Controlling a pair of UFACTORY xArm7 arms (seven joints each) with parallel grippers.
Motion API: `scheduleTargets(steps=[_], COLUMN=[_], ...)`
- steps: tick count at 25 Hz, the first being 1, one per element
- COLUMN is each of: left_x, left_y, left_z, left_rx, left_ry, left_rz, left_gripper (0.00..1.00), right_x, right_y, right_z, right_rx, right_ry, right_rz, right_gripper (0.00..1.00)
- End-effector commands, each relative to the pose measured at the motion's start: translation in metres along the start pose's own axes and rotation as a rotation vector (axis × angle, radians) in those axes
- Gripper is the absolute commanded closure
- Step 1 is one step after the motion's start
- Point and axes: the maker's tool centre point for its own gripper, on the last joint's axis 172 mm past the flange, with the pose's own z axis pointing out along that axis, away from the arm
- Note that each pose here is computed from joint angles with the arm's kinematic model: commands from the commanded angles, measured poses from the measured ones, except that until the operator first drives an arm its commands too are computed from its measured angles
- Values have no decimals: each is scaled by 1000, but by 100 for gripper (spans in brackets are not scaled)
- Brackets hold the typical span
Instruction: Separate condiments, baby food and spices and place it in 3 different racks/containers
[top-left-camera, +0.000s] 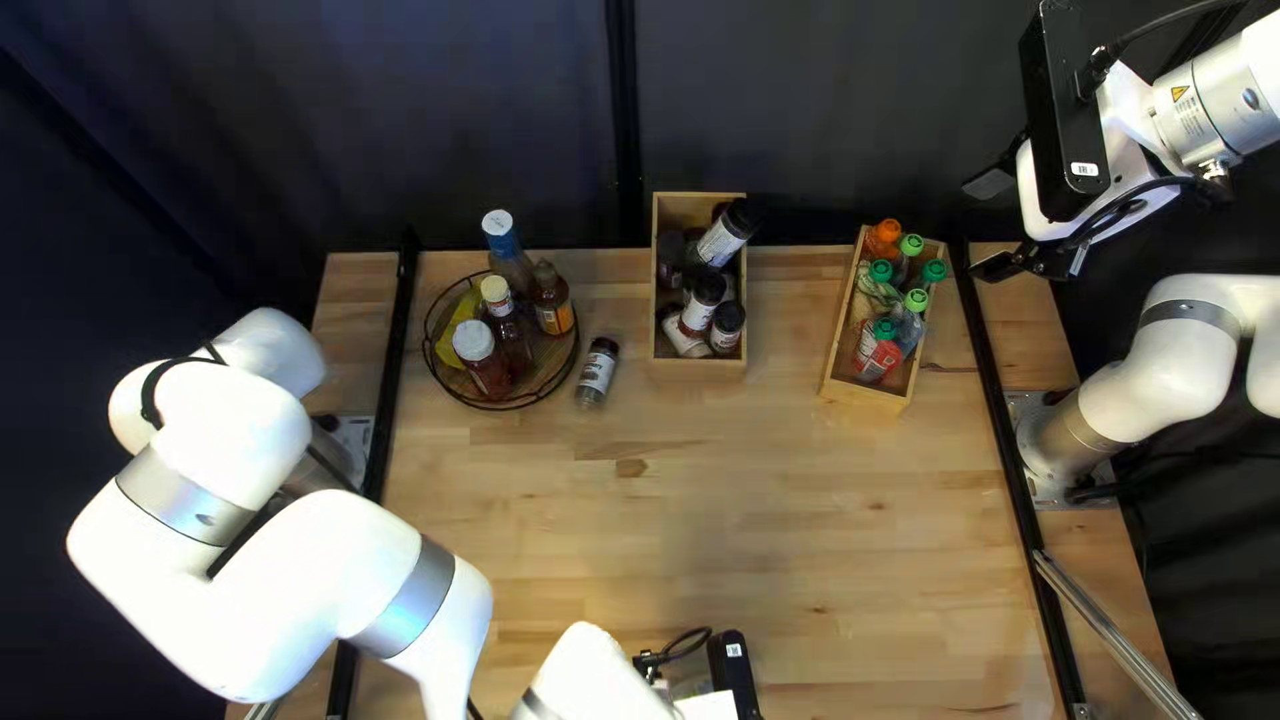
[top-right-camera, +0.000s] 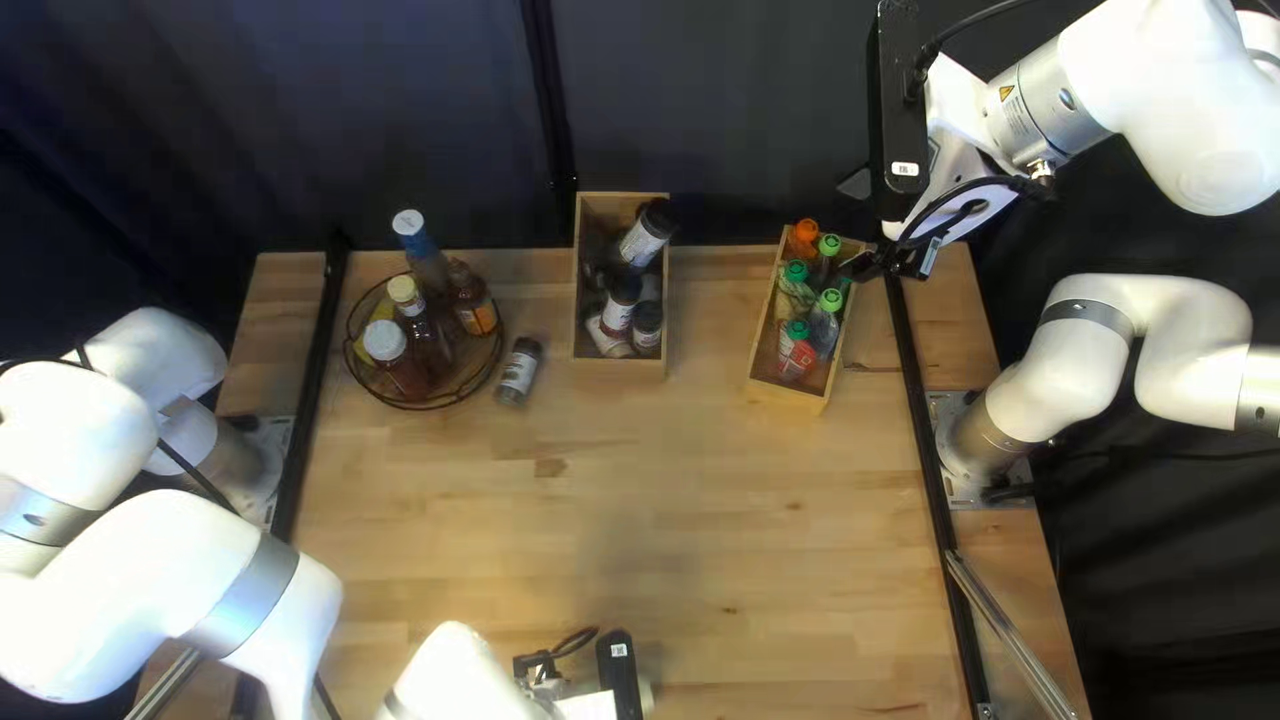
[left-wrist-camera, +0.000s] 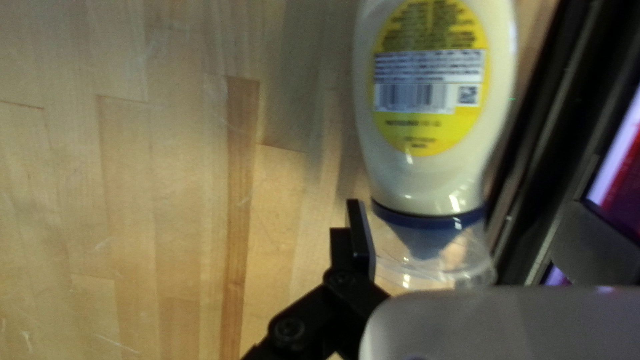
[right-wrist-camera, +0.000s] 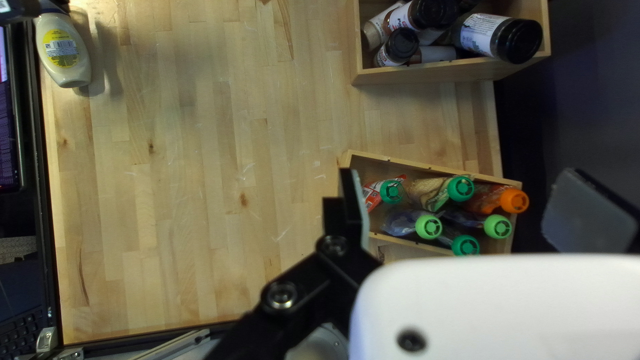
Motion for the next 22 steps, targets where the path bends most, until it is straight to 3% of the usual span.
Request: scheduleTargets(steps=[1,4,9,14,22], left_x=[-1,-3,-22,-47,-81], left_y=[0,-1,-36,-99,-216], left_z=[1,-7,-45,-93,-149], left_rx=[1,5,41,80,120], left_ry=[-9,-11,-7,-50,-171], left_rz=[-8,-5,-13,-18,-56], left_gripper=[100,100,100,100,100], right_x=[0,0,0,0,0], right_y=[0,0,0,0,0], right_z=[0,0,0,0,0], right_rx=[0,0,0,0,0], right_ry=[0,0,0,0,0], right_rz=[0,0,0,0,0], right_gripper=[0,0,0,0,0])
